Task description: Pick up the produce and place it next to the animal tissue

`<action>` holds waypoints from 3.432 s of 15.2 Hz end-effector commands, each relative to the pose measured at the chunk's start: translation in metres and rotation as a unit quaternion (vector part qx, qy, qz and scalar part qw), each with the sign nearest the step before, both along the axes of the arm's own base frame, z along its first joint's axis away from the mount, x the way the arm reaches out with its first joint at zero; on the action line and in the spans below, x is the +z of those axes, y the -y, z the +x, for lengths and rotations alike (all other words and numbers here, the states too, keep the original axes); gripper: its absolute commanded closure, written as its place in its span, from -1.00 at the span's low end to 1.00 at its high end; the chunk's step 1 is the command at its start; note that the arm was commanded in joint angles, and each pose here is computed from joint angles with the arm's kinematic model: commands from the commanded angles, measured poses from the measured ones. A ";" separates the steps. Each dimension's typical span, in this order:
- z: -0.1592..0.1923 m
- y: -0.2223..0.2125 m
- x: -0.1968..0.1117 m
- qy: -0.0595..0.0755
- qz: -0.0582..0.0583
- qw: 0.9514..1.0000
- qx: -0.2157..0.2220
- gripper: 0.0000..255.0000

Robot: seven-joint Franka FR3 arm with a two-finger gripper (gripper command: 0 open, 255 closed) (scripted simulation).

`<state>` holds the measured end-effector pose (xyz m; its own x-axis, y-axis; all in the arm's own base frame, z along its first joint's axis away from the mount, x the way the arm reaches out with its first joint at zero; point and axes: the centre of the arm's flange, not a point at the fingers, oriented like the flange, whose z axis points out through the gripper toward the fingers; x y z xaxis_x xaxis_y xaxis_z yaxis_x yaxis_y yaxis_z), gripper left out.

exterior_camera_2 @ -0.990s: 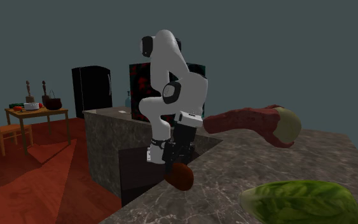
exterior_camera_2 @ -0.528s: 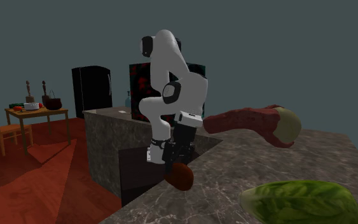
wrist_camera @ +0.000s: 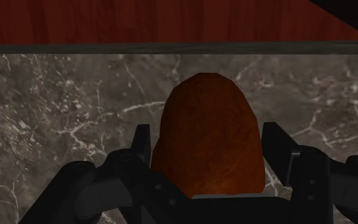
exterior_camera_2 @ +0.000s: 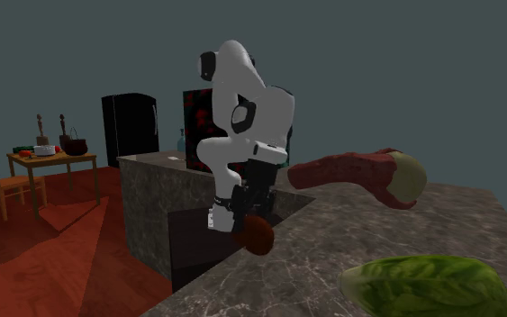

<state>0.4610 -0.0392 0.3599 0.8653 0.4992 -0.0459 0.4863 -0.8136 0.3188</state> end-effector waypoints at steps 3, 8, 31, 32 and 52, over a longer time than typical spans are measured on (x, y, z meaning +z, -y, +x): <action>0.000 0.000 0.021 0.000 0.000 1.000 0.000 1.00; 0.000 0.000 0.047 0.000 0.000 1.000 0.000 1.00; 0.000 0.000 0.169 0.000 0.000 1.000 0.000 1.00; 0.000 0.000 0.174 0.000 0.000 1.000 0.000 1.00; 0.002 -0.066 0.249 0.000 0.000 1.000 0.000 1.00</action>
<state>0.4633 0.0119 0.6068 0.8647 0.5002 -0.0463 0.4873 -0.8130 0.3186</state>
